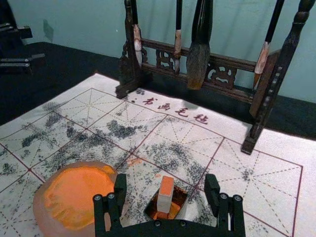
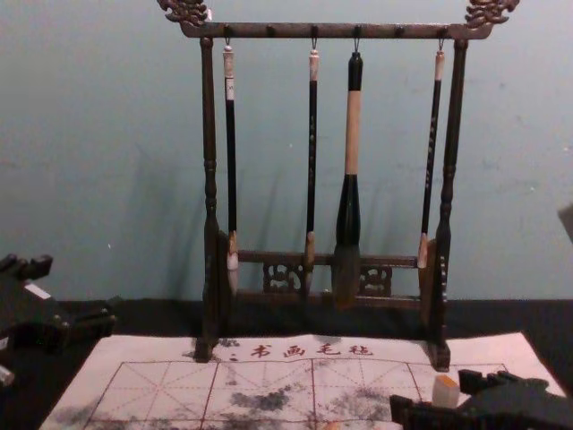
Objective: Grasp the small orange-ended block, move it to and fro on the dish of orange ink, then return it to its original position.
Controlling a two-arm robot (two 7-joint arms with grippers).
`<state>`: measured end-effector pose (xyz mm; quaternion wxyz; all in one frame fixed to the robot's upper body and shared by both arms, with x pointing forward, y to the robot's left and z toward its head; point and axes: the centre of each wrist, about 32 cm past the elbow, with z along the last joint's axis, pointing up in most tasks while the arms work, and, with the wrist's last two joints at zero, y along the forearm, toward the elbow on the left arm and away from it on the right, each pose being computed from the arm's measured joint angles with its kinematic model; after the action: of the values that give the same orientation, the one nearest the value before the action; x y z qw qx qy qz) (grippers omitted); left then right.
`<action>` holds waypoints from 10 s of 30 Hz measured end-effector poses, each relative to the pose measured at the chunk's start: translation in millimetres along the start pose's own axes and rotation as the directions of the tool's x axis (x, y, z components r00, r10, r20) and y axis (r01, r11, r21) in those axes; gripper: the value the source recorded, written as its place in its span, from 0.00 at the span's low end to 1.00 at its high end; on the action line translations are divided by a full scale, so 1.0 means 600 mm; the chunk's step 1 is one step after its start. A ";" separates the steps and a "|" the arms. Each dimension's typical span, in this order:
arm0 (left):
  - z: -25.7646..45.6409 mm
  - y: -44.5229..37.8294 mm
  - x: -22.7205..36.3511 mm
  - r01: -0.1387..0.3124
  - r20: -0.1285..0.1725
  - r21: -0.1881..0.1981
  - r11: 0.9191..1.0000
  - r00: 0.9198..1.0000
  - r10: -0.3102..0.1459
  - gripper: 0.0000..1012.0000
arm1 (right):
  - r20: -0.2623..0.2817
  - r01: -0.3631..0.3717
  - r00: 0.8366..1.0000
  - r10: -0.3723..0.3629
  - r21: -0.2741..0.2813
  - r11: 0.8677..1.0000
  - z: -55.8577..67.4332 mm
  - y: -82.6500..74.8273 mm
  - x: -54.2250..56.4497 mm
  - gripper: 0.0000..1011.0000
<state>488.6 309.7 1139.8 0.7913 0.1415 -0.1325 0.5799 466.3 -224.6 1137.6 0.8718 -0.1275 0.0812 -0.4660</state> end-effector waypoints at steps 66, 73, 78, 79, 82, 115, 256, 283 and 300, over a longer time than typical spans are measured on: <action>0.000 0.000 0.0000 0.000 0.000 0.000 1.000 1.000 0.000 0.99 | 0.045 -0.119 0.993 0.112 0.190 0.975 0.056 -0.041 0.012 0.13; 0.000 0.000 0.0000 0.000 0.000 0.000 1.000 1.000 0.000 0.99 | 0.144 -0.243 0.967 0.210 0.273 0.931 0.049 -0.012 0.026 0.13; 0.000 0.000 0.0000 0.000 0.000 0.000 1.000 1.000 0.000 0.99 | 0.185 -0.325 0.941 0.285 0.244 0.914 0.044 0.015 0.030 0.13; 0.000 0.000 0.0000 0.000 0.000 0.000 1.000 1.000 0.000 0.99 | 0.192 -0.343 0.933 0.304 0.226 0.912 0.045 0.022 0.031 0.13; 0.000 0.000 0.0001 0.000 0.000 0.000 1.000 1.000 0.000 0.99 | 0.200 -0.370 0.922 0.333 0.190 0.909 0.051 0.037 0.034 0.13; 0.000 0.000 0.0000 0.000 0.000 0.000 1.000 1.000 0.000 0.99 | 0.182 -0.437 0.883 0.432 -0.016 0.899 0.058 0.098 0.040 0.13; 0.000 0.000 0.0000 0.000 0.000 0.000 1.000 1.000 0.000 0.99 | 0.194 -0.401 0.894 0.403 -0.051 0.915 0.049 0.079 0.041 0.13; 0.000 0.000 0.0000 0.000 0.000 0.000 1.000 1.000 0.000 0.99 | 0.175 -0.463 0.868 0.465 -0.051 0.885 0.045 0.076 0.012 0.13; 0.000 0.000 0.0000 0.000 0.000 0.000 1.000 1.000 0.000 0.99 | 0.166 -0.445 0.880 0.446 -0.048 0.894 0.050 0.108 0.007 0.13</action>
<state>488.6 309.7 1139.8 0.7913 0.1415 -0.1325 0.5799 527.6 -189.6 1146.8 0.9586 -0.1489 0.0347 -0.2402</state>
